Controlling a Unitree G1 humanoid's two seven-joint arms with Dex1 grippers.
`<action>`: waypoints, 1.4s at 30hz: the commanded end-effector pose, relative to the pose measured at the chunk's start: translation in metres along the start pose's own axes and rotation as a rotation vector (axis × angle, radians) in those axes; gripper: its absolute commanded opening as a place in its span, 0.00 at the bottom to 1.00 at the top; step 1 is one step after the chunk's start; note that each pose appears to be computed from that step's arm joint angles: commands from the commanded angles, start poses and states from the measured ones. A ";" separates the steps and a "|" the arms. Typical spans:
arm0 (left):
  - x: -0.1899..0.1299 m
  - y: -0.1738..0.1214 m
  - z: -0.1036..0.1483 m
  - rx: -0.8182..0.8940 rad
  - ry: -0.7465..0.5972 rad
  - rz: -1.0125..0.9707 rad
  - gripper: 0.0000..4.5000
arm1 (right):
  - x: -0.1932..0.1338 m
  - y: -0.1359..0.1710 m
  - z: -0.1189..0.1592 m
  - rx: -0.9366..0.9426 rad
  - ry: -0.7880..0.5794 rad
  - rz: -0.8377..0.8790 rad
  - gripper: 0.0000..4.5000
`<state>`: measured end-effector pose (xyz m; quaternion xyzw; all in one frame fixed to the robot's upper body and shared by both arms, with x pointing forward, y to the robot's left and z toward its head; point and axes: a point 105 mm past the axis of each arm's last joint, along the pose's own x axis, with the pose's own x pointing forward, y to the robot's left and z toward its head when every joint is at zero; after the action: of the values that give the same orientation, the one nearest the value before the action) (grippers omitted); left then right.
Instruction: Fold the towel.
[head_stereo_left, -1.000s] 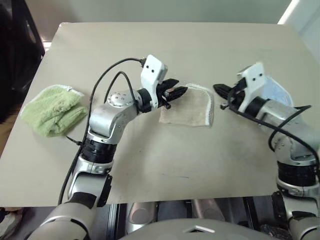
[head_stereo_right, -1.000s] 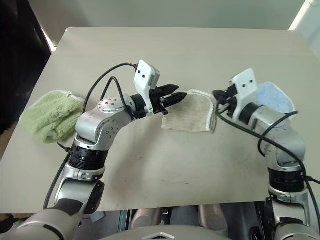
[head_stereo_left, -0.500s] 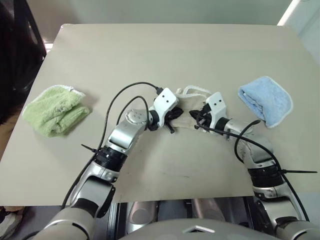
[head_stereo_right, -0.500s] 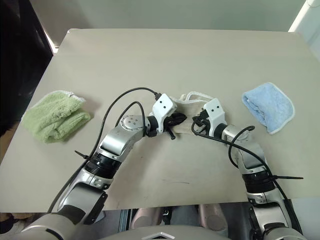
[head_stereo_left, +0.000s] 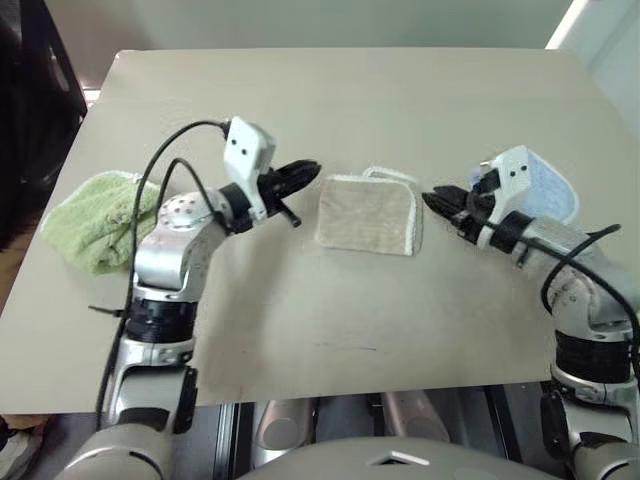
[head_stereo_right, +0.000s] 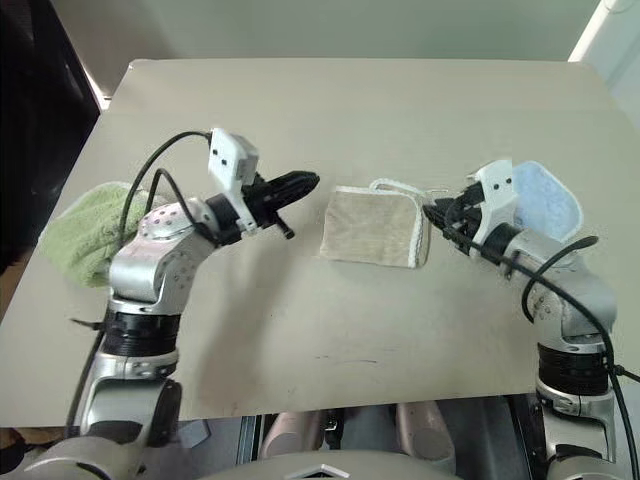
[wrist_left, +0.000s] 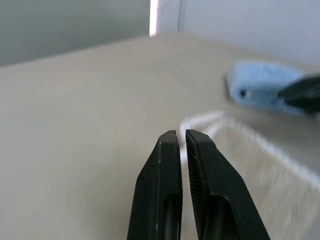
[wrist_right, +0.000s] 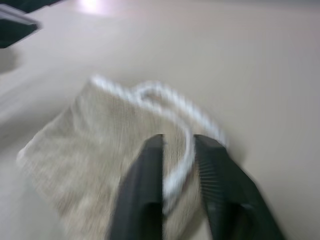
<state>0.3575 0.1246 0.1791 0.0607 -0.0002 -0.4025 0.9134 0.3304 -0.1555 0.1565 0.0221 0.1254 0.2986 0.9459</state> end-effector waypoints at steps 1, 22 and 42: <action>-0.006 0.000 0.003 0.073 -0.001 -0.006 0.08 | -0.002 0.000 0.002 0.143 -0.006 0.023 0.57; -0.009 -0.004 -0.002 0.082 0.001 0.007 0.08 | 0.043 -0.003 -0.028 0.446 0.095 0.018 0.99; -0.006 -0.010 -0.002 0.082 -0.010 -0.009 0.08 | 0.037 0.005 0.002 0.481 -0.018 0.085 0.00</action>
<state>0.3486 0.1250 0.1634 0.0859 0.0083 -0.4046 0.9104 0.3569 -0.1249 0.1283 0.2538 0.2219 0.2939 0.8944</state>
